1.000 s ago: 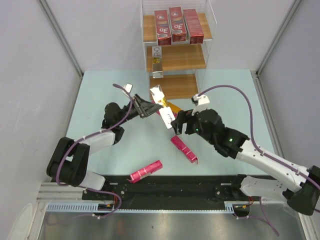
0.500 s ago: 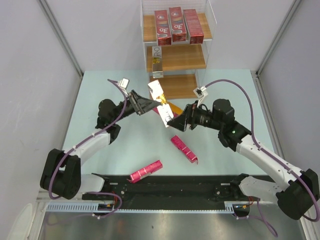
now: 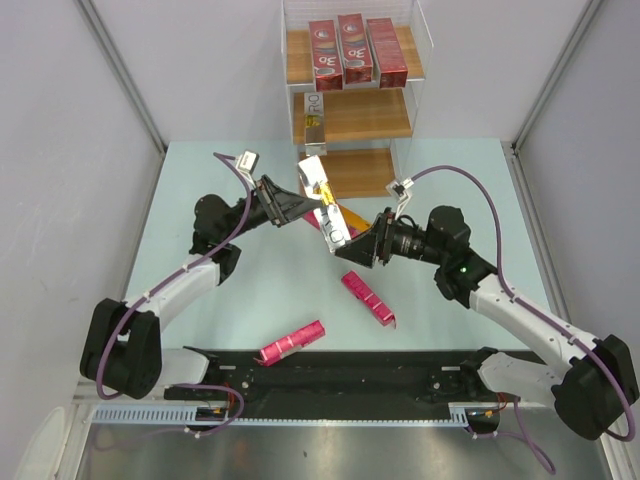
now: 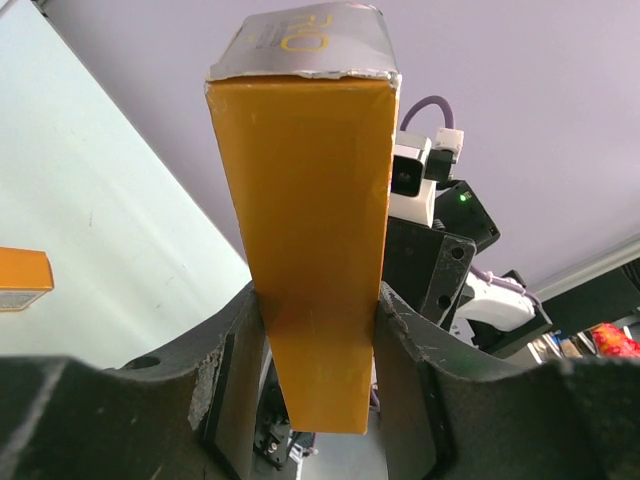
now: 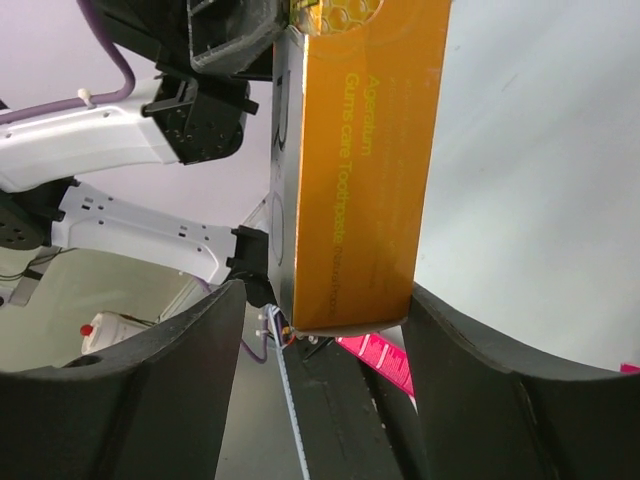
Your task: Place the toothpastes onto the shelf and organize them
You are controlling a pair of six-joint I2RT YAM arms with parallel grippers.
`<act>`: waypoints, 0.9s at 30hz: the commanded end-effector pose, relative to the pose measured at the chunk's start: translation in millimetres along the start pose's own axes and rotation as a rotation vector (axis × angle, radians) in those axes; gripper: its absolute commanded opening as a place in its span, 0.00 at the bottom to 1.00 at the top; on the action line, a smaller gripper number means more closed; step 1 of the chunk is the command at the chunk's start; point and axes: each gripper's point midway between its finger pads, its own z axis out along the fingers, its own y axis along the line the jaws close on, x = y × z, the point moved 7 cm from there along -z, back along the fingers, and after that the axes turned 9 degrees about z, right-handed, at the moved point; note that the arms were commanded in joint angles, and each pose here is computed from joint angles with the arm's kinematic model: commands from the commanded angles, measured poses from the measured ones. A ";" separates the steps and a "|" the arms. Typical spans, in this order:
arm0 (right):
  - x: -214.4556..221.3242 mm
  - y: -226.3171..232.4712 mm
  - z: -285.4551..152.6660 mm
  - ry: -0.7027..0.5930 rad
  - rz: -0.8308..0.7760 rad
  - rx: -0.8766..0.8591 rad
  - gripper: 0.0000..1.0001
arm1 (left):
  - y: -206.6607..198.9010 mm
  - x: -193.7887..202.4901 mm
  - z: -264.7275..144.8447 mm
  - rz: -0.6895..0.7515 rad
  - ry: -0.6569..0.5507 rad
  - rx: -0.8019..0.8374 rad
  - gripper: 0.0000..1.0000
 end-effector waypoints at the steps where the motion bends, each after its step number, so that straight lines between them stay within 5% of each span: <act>1: -10.8 22.5 -2.1 -0.050 -0.051 -0.129 0.70 | -23.7 -12.7 1.2 0.068 -0.024 0.087 0.39; 7: -10.4 19.5 1.5 -0.050 -0.026 -0.146 0.64 | -24.0 -9.7 2.9 0.062 -0.022 0.099 0.39; 12: -11.9 18.5 0.9 -0.069 -0.011 -0.135 0.40 | -24.3 -9.4 5.4 0.063 -0.015 0.107 0.41; 18: -15.2 9.9 -0.8 -0.092 0.009 -0.104 0.31 | -18.1 -5.5 5.8 0.067 0.000 0.093 0.59; 25: -23.1 2.6 -5.6 -0.120 0.020 -0.078 0.28 | -7.3 -4.4 4.4 0.109 0.034 -0.044 0.99; 27: -26.6 -2.6 -7.6 -0.133 0.025 -0.059 0.28 | 0.6 -4.1 1.9 0.144 0.064 -0.144 1.00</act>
